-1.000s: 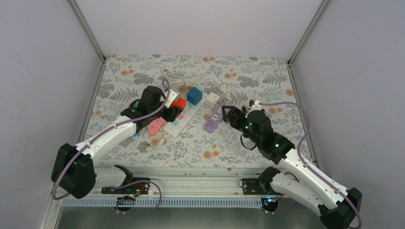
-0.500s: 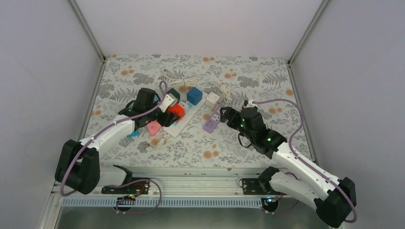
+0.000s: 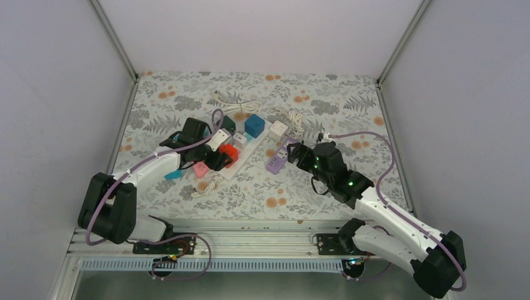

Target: Insert the plug

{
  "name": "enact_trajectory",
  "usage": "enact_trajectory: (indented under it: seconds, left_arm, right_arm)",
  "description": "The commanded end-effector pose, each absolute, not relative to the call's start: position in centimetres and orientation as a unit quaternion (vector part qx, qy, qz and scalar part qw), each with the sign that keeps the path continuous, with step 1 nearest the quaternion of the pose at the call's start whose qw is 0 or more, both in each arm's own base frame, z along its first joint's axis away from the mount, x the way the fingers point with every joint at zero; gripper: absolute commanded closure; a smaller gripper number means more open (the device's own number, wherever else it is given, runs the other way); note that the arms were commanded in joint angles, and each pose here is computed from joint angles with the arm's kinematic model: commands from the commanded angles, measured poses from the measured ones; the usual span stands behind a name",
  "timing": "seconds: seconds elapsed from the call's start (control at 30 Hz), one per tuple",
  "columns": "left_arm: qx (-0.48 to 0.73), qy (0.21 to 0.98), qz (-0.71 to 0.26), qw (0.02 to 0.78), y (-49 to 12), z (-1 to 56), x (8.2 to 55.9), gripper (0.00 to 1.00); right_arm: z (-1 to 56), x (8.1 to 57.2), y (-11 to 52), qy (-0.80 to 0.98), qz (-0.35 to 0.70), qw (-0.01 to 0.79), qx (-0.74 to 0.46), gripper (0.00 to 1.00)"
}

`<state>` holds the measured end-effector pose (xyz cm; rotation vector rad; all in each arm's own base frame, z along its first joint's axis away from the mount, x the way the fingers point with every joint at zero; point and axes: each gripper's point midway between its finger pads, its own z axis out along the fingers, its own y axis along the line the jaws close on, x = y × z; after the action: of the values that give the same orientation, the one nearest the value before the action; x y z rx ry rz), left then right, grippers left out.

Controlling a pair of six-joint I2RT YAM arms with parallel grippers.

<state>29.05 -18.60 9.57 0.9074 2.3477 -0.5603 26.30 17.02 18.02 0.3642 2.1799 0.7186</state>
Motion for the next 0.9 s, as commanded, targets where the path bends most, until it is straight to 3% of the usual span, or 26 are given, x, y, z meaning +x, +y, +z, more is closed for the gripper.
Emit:
enact_trajectory:
  seconds: [0.0,0.53,0.87]
  left_arm:
    - [0.345,0.87,-0.202,0.288,-18.7,10.2,30.1,0.38]
    - [0.329,0.854,-0.24,0.323,-20.1,13.2,31.0,0.38]
    - [0.309,0.884,-0.19,0.295,-18.2,10.0,31.0,0.38]
  right_arm:
    - [18.3,26.5,16.8,0.855,0.286,0.408,0.144,0.0]
    - [18.2,26.5,16.6,0.854,0.284,0.41,0.147,0.0]
    - [17.8,26.4,16.7,0.857,0.283,0.405,0.146,0.0]
